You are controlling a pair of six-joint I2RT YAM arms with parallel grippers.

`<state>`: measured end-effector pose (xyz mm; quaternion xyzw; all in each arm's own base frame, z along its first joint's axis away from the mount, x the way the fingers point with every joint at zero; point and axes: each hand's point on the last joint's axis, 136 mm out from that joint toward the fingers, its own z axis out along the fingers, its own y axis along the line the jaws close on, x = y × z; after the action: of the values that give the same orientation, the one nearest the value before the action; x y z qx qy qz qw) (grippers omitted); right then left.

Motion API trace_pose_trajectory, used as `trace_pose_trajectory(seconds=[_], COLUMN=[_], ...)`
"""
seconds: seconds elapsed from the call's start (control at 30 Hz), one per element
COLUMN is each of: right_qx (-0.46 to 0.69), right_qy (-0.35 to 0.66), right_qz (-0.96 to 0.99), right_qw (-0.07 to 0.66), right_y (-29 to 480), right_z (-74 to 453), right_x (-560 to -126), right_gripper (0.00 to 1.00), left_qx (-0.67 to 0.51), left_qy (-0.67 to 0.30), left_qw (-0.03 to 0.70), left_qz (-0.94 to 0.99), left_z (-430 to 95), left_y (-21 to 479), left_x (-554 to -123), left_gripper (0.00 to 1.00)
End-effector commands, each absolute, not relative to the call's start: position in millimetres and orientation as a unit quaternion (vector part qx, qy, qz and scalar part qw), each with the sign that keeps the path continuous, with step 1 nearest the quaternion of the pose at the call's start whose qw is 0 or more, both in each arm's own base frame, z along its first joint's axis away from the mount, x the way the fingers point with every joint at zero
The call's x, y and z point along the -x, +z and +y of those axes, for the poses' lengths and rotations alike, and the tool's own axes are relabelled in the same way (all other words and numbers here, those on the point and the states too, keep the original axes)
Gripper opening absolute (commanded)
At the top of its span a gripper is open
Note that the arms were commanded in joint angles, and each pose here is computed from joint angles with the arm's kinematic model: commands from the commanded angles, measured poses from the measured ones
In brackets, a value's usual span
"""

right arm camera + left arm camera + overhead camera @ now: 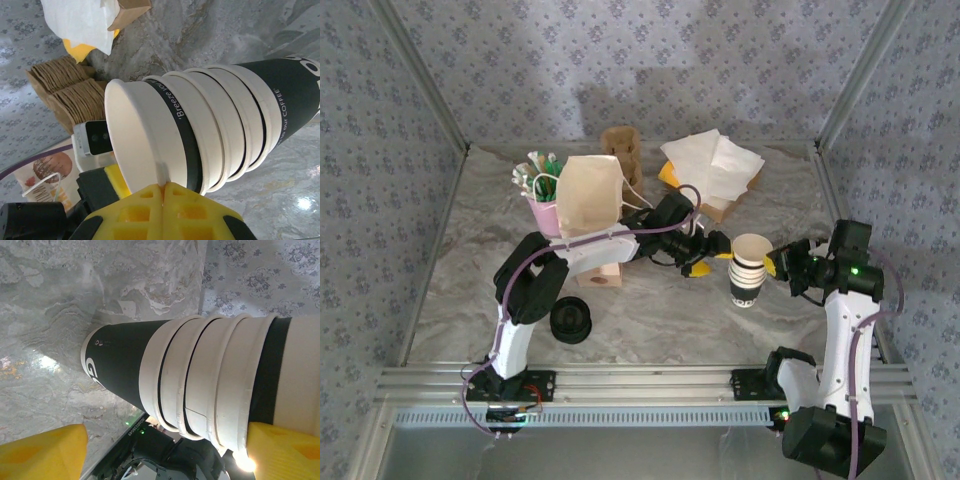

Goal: Pack the takeout coffee

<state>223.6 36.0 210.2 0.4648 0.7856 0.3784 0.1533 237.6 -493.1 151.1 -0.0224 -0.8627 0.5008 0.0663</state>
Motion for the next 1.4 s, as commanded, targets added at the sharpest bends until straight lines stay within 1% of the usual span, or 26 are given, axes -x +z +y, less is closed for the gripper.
trace_pose_trajectory(seconds=[0.0,0.23,0.57,0.77,1.0,1.23,1.37], right_qx=[-0.454,-0.453,-0.448,-0.444,-0.439,-0.436,-0.437], right_qy=[0.403,0.396,0.393,0.391,0.397,0.392,0.397], right_qz=[0.777,0.781,0.783,0.785,0.78,0.777,0.77], right_qw=[0.164,0.169,0.179,0.183,0.206,0.228,0.242], right_y=[222,223,224,222,240,264,279], right_z=[40,39,39,39,37,34,32], right_x=[-226,-222,-214,-211,-215,-216,-218], right_gripper=[0.0,0.0,0.0,0.0,0.0,0.0,0.0], left_qx=[0.035,0.048,0.073,0.08,0.091,0.089,0.088], left_qy=[0.496,0.498,0.512,0.507,0.51,0.501,0.497], left_qw=[0.064,0.055,0.029,0.026,0.011,-0.027,-0.053], left_qz=[-0.865,-0.864,-0.855,-0.858,-0.856,-0.86,-0.862], left_z=[-492,-494,-500,-499,-498,-488,-480], left_y=[153,166,202,202,218,239,255], left_x=[-232,-233,-239,-240,-242,-251,-258], left_gripper=[0.81,0.82,0.83,0.84,0.84,0.92,0.95])
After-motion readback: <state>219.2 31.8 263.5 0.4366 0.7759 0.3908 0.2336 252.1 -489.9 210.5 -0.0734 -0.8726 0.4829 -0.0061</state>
